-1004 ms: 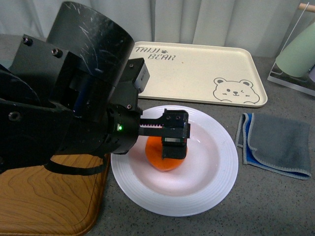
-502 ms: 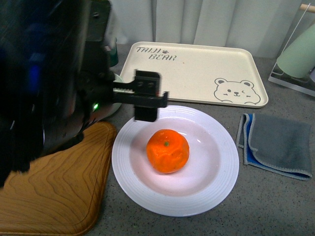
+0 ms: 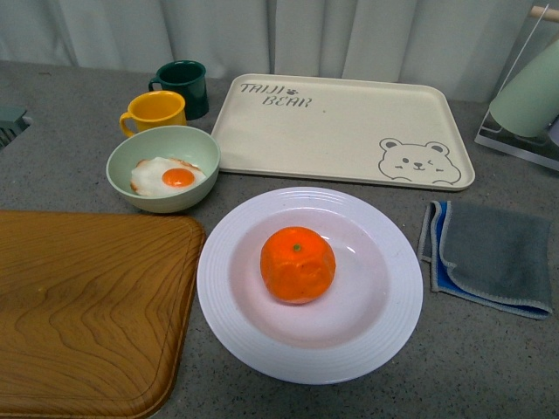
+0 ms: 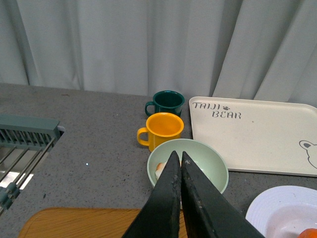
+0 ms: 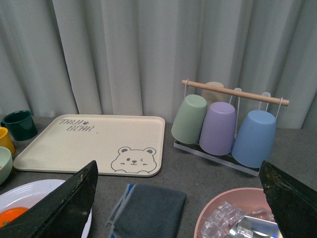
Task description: Place orange and plate with both arms
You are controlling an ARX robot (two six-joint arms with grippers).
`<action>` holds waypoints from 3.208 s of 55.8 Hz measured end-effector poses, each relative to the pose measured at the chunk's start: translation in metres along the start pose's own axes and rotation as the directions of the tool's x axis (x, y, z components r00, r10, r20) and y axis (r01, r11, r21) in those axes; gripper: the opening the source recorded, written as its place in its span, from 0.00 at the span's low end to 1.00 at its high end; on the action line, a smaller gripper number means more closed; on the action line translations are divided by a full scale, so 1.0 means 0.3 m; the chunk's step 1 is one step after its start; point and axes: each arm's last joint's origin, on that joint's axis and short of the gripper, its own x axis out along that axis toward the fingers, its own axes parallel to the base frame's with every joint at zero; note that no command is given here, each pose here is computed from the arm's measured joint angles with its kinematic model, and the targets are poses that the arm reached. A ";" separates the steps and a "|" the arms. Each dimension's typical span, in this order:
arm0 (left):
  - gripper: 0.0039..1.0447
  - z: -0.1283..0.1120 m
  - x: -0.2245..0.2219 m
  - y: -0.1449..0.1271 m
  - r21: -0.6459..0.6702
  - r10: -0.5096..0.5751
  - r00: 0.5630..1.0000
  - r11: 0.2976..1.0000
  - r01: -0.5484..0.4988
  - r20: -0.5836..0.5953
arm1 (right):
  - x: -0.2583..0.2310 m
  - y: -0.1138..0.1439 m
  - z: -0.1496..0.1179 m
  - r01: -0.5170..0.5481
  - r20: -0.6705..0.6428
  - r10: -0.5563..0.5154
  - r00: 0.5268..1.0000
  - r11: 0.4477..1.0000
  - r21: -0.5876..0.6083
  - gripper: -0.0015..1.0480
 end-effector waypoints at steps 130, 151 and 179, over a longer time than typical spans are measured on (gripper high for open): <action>0.61 0.079 -0.322 0.124 -0.001 0.006 0.999 1.000 -0.006 0.037 | 0.000 0.000 0.000 0.000 0.000 0.000 1.000 1.000 0.000 0.91; 0.94 0.079 -0.322 0.124 0.001 0.006 0.999 1.000 -0.006 0.037 | 0.139 0.060 0.012 -0.203 -0.276 0.183 0.944 0.978 -0.044 0.91; 0.94 0.079 -0.322 0.124 0.001 0.007 0.999 1.000 -0.007 0.037 | 0.510 0.145 -0.312 0.005 -0.728 0.518 0.450 0.813 0.582 0.91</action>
